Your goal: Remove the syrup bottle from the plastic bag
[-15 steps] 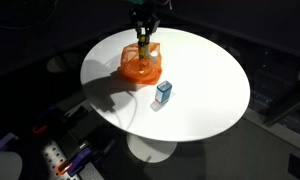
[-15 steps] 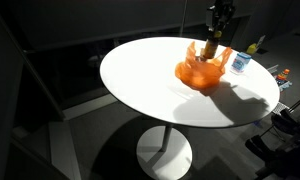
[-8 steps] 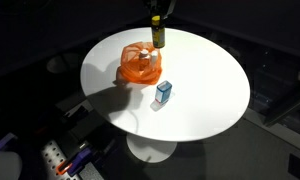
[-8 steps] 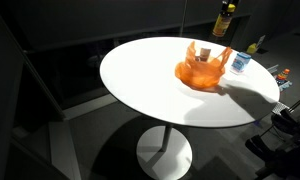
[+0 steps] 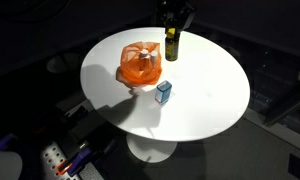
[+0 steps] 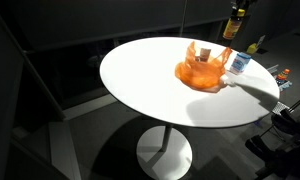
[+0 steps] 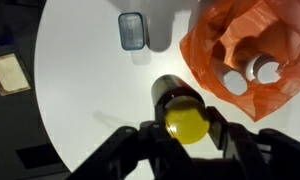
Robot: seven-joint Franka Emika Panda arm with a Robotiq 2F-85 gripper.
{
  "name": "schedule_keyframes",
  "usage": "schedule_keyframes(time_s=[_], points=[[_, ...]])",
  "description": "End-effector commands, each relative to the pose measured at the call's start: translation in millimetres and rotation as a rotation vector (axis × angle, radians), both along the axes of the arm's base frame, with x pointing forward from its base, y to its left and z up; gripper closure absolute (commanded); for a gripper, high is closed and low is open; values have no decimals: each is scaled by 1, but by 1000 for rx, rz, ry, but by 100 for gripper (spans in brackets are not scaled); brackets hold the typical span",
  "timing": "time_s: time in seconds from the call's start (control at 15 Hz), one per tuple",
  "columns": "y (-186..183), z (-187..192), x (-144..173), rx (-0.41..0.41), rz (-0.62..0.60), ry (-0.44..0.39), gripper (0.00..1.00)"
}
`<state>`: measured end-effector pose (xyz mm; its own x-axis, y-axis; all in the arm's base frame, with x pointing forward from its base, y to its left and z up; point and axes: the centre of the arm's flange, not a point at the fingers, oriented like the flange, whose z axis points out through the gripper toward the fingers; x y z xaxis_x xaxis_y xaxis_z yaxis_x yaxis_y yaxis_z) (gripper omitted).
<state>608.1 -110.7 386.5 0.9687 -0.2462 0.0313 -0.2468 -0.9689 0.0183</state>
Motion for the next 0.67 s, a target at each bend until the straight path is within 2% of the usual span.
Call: schedule_keyframes(time_s=[0.0, 0.6], points=[[-11, -24, 19, 24, -14, 18, 80], [-21, -84, 45, 39, 9, 33, 80]])
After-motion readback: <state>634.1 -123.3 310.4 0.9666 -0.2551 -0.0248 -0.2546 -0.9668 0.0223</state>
